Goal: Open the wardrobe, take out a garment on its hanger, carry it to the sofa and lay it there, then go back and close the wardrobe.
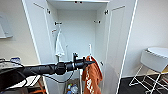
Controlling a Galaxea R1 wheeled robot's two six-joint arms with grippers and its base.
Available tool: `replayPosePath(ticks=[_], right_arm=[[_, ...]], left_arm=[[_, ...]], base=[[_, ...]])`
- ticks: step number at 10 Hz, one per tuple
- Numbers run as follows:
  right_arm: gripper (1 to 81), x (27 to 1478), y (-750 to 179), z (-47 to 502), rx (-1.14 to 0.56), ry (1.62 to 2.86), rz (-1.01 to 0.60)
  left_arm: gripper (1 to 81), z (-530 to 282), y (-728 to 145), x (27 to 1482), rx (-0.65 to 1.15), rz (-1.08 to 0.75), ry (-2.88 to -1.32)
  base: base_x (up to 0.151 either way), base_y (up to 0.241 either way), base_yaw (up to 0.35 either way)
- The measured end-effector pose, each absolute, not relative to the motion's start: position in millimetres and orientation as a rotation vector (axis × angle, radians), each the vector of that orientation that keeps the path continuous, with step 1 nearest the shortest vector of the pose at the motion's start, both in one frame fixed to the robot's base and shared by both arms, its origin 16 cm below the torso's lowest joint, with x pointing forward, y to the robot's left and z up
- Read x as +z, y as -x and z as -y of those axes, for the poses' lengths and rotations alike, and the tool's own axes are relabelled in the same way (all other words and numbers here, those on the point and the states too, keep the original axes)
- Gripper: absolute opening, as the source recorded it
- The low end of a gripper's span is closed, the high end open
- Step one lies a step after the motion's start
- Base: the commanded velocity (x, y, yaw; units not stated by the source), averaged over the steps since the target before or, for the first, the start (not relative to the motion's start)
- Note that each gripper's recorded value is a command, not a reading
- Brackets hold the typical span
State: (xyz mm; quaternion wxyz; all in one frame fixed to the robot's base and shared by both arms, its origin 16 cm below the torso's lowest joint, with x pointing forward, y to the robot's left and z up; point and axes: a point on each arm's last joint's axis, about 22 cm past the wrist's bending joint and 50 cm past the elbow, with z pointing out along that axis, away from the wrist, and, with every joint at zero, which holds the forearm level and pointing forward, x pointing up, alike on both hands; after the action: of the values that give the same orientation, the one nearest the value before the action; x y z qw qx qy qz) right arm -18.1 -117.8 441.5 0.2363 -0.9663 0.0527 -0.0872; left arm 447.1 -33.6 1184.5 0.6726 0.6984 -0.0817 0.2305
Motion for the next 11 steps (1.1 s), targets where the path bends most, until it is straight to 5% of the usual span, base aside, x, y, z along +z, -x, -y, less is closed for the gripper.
replayPosePath(ticks=[11], right_arm=[[81.1, 441.8, 15.4, 116.4, -0.244, 2.648, -0.144]], left_arm=[[1.0, -11.5, -428.7, 1110.7, 0.495, 0.114, -1.659]], base=[[0.000, 0.000, 0.000]])
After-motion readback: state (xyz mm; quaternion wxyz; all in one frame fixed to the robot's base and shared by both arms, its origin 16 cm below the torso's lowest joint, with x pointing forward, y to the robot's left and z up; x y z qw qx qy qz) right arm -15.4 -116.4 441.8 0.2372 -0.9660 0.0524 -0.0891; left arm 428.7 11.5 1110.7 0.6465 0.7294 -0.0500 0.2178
